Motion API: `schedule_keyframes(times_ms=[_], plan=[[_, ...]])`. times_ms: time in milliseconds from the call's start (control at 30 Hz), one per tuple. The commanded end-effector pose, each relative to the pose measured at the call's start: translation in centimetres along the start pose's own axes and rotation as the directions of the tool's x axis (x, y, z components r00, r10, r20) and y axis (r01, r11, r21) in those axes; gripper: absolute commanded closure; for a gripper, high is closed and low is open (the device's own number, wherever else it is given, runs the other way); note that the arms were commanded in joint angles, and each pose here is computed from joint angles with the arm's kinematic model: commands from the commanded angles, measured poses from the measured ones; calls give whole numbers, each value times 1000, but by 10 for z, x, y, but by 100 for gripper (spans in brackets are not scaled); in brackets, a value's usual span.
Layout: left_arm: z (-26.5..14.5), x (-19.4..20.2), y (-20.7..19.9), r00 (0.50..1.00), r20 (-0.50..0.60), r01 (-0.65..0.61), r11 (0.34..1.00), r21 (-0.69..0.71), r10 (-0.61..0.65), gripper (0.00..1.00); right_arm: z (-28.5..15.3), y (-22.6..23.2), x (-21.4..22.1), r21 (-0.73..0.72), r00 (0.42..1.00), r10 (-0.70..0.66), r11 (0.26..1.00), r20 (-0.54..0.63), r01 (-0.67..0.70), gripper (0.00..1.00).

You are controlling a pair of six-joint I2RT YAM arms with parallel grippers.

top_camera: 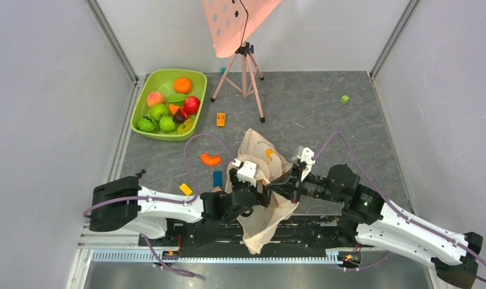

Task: Take the fake fruits out of the plastic bag
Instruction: Take out the fake fruit from the plastic bag.

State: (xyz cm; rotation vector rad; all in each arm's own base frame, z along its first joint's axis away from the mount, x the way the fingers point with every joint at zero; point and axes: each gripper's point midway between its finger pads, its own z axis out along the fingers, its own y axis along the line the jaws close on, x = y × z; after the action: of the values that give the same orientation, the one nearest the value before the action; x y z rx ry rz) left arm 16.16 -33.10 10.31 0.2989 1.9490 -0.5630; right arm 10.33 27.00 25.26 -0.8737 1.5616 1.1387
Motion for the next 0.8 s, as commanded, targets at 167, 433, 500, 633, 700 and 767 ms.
schedule_keyframes(times_ms=[167,433,500,633,700,767], plan=[[19,18,-25,999,-42,22,999,46,-20,9,6,12,-48,-37,988,-8,999,154,14,100],[19,25,-26,999,-33,-6,996,93,9,5,-5,-58,-73,387,985,14,919,175,-81,35],[18,24,-24,1000,-26,-8,996,94,10,3,-25,-88,-80,559,980,1,822,199,-114,24],[17,24,-25,1000,-21,-8,994,106,10,2,-50,-124,-80,759,986,21,635,168,-143,20],[18,25,-26,1000,-22,-11,994,112,13,2,-55,-139,-71,809,989,42,570,145,-143,18],[18,26,-27,1000,-24,-14,993,116,17,2,-51,-146,-61,806,991,70,576,116,-135,18]])
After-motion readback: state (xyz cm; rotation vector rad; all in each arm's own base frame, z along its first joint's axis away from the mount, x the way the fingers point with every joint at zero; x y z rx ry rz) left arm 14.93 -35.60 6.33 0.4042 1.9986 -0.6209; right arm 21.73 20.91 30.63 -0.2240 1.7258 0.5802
